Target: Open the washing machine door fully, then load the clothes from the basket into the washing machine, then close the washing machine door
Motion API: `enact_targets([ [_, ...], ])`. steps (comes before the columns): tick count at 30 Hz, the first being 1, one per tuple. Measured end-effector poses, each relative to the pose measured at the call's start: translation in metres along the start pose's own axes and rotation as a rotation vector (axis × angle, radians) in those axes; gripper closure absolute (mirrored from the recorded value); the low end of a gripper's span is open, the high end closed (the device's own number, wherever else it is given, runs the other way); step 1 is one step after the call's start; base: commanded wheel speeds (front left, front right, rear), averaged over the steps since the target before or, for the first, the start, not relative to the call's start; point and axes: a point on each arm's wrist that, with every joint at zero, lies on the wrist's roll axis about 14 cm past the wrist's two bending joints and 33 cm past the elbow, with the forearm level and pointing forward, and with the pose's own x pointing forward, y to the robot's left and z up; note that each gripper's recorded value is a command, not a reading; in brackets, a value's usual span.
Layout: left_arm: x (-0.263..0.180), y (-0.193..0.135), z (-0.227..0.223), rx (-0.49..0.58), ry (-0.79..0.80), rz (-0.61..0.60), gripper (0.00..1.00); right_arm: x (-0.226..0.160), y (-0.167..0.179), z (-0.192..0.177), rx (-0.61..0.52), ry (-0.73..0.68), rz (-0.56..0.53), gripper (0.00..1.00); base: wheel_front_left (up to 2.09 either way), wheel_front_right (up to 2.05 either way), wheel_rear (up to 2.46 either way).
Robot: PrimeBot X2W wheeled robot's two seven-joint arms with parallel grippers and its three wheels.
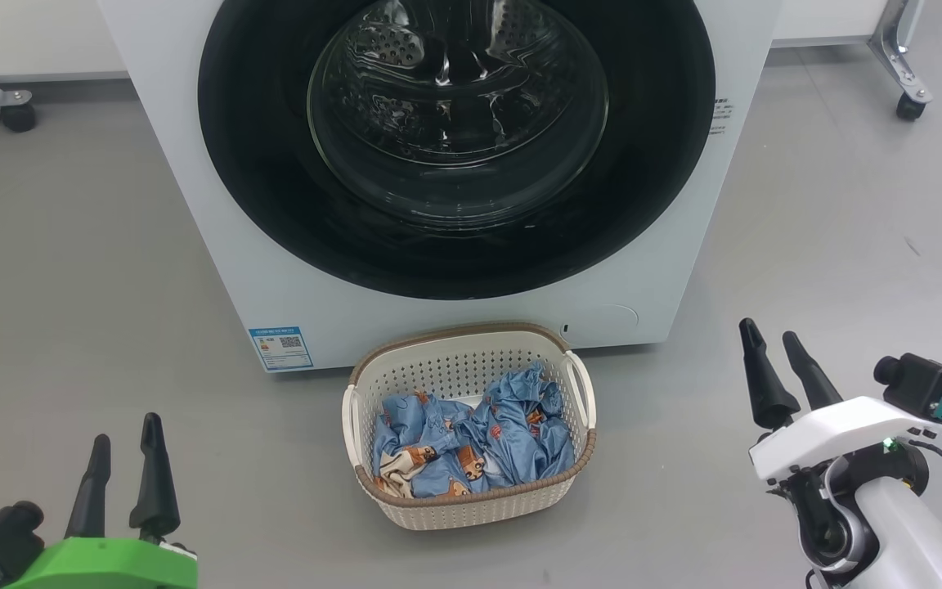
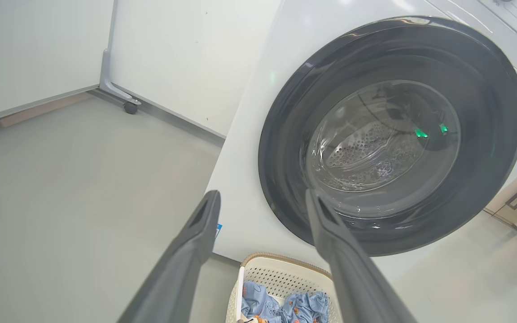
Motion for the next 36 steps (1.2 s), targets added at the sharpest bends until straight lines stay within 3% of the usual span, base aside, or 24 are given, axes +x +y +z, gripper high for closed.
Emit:
enact_targets([
  [7,0.000,-0.004,-0.002,0.037,-0.015,-0.008,0.00,0.001,0.002,-0.013,-0.106,0.040,0.014,0.00,0.00,0.00,0.00],
  [24,0.000,-0.015,0.000,0.244,-0.045,-0.059,0.00,0.010,0.016,-0.015,-0.340,0.039,0.089,0.00,0.00,0.00,0.00],
  [36,-0.001,-0.011,-0.003,0.270,-0.035,-0.055,0.00,0.009,0.016,-0.016,-0.351,0.041,0.089,0.00,0.00,0.00,0.00],
])
